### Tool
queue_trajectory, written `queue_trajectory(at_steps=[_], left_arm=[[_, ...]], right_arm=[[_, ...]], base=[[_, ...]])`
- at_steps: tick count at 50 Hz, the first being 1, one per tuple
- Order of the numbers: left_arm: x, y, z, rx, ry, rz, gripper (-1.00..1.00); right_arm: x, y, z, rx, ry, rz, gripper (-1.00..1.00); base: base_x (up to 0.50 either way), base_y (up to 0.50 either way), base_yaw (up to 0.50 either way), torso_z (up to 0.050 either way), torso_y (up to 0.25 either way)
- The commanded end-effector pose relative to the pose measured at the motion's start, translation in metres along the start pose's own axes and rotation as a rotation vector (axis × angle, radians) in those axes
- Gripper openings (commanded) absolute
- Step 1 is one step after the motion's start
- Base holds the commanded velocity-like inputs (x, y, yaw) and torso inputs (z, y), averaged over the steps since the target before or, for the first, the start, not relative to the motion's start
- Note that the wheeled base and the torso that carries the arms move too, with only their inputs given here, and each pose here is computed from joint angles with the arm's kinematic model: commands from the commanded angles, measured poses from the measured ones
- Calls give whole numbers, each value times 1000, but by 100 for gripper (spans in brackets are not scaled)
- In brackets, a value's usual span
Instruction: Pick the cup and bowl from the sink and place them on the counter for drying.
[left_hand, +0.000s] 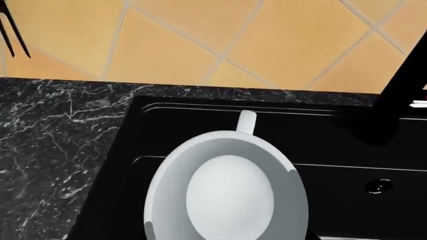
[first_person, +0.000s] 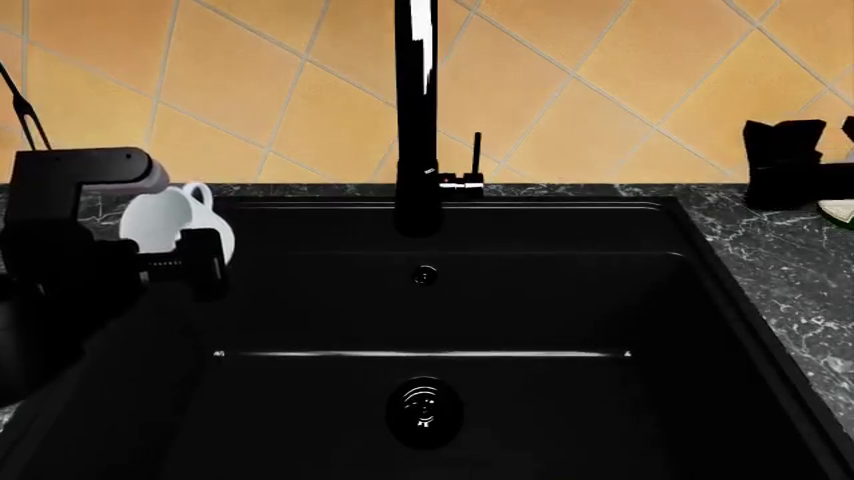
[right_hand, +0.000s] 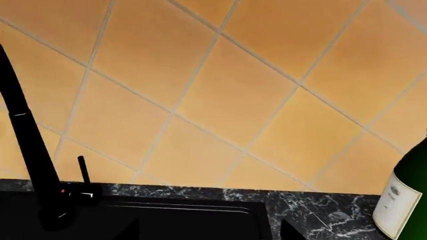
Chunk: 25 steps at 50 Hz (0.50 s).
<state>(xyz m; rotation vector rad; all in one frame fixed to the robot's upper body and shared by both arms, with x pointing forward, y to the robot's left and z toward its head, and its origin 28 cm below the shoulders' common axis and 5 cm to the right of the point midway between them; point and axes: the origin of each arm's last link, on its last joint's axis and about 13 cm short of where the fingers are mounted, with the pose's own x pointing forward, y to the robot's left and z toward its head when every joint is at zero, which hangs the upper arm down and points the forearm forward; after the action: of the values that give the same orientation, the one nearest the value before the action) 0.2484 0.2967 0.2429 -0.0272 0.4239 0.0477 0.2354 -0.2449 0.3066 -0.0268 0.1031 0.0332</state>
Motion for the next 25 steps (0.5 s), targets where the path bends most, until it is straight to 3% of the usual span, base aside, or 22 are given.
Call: queue_trajectory(at_steps=[1,8,13,14,16,17,18,20,21,22,25], left_arm=[[-1,1,8,48,3,51,-100],[-12,4,44,83,-39,126,-100],[-14,9,62,64,-33,172,-100],[-13,12,63,65,36,217,-100],[-14,16,68,34,38,225,-100],[-15,18,69,69,53,253,-100],[-17,20,70,59,142,240,-100],[-20,30,76,-12,158,301,-100],[-20,33,77,-7,159,311,-100],[-21,41,79,-70,187,352,-100],[-26,59,79,-83,193,359,-100]], right_arm=[[9,19,-4,19,13,53,100],[19,28,-8,15,36,94,100],[26,32,-12,6,42,118,100],[26,33,-12,6,42,125,100],[26,34,-13,15,38,129,100],[26,35,-14,12,40,133,100],[26,35,-16,13,44,137,100],[26,36,-17,6,51,145,100],[26,36,-17,7,50,148,100],[25,36,-16,5,49,152,100],[23,38,-17,7,48,161,100]], base=[[0,0,0,0,0],[0,0,0,0,0],[0,0,0,0,0],[0,0,0,0,0],[0,0,0,0,0],[0,0,0,0,0],[0,0,0,0,0],[0,0,0,0,0],[0,0,0,0,10],[0,0,0,0,0],[0,0,0,0,0]])
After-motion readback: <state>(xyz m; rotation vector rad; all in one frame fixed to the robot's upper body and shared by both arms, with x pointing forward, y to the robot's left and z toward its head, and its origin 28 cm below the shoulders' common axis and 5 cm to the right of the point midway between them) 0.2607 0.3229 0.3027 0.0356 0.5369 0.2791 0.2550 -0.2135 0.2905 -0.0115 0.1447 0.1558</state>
